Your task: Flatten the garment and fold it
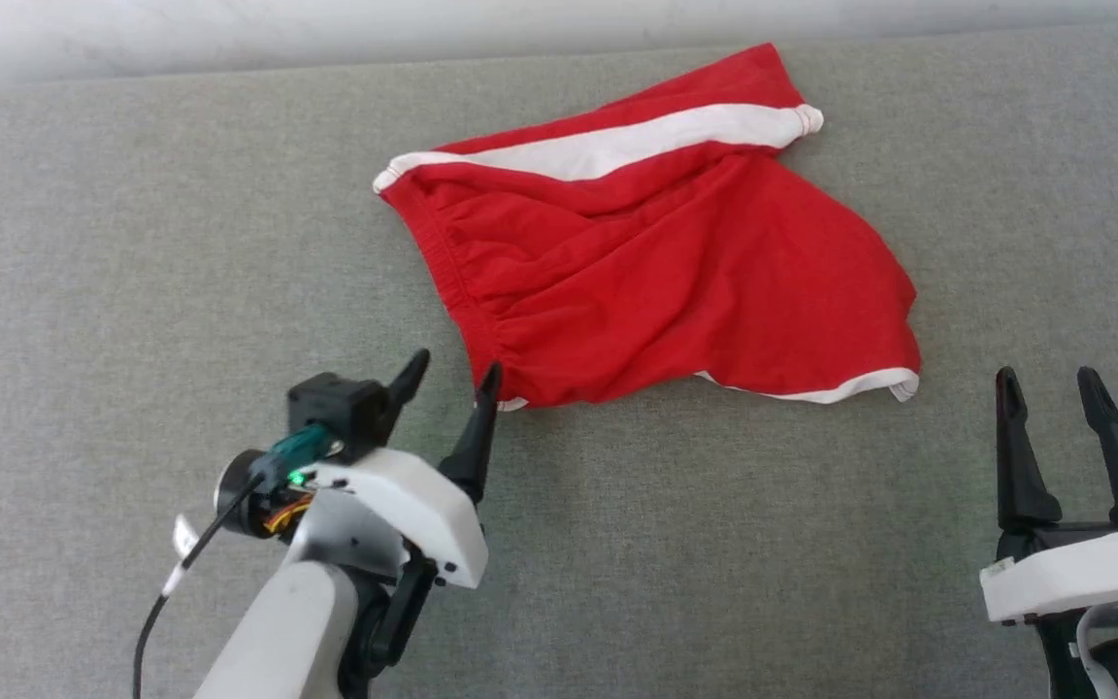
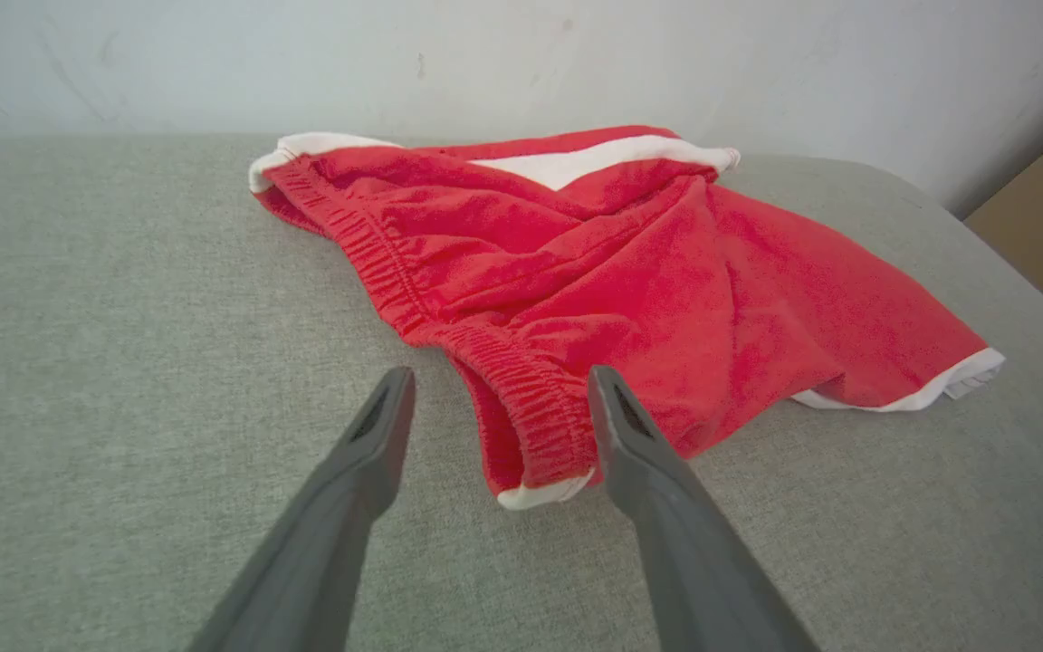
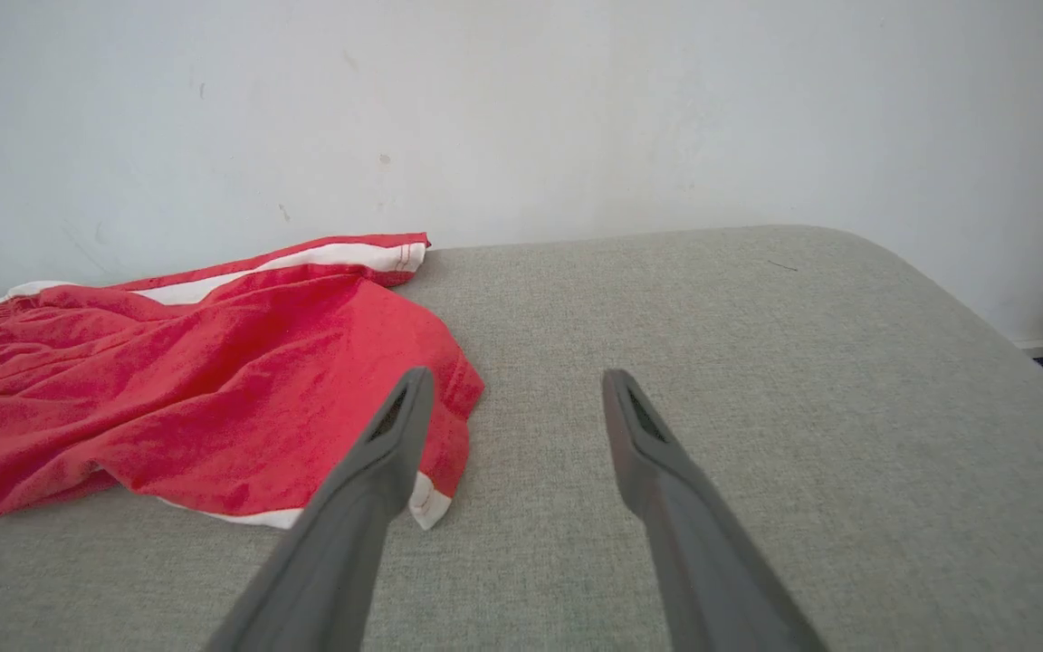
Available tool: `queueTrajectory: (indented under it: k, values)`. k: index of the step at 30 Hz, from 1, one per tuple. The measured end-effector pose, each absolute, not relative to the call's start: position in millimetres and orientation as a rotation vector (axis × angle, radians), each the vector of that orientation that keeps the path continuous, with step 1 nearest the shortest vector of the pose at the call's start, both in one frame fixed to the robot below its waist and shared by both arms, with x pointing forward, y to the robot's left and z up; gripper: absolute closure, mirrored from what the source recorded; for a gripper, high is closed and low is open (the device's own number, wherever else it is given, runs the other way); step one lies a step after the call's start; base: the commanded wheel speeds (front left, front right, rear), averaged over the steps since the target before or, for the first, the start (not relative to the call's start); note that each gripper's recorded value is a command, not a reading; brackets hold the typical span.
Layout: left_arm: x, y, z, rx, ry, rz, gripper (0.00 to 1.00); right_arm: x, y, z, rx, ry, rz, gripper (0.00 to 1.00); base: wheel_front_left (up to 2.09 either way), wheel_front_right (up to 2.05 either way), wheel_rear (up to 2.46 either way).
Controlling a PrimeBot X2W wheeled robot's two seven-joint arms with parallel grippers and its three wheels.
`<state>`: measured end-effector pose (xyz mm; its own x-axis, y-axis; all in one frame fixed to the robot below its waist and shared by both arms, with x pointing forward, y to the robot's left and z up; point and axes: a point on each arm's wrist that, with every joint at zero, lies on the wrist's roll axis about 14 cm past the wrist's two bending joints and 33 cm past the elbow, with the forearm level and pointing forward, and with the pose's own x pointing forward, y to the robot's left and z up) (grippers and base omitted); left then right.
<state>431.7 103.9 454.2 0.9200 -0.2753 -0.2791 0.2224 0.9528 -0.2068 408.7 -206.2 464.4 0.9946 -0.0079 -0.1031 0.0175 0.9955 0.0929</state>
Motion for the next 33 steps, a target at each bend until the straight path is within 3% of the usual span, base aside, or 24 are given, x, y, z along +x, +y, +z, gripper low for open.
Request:
queueTrajectory:
  k: [6,11,12,14,23,33]
  values:
    - [427,90,422,-0.144,0.493,-0.311,0.00,405,-213,457,0.101,0.119,-0.037,0.00,0.00,0.00,0.00]
    - [425,81,415,-0.153,0.530,-0.354,0.00,403,-219,452,0.105,0.123,-0.057,0.00,0.00,0.00,0.00]
    - [424,79,415,-0.153,0.530,-0.365,0.05,402,-220,452,0.106,0.123,-0.060,0.00,0.00,0.00,0.00]
    - [425,77,417,-0.158,0.517,-0.374,1.00,402,-221,451,0.106,0.124,-0.064,0.00,0.00,0.00,0.00]
    - [426,82,429,-0.183,0.444,-0.367,1.00,405,-213,448,0.088,0.151,-0.036,0.00,0.00,0.00,0.00]
    - [420,87,434,-0.195,0.419,-0.349,1.00,414,-172,419,0.013,0.376,0.094,0.00,0.00,0.00,0.00]
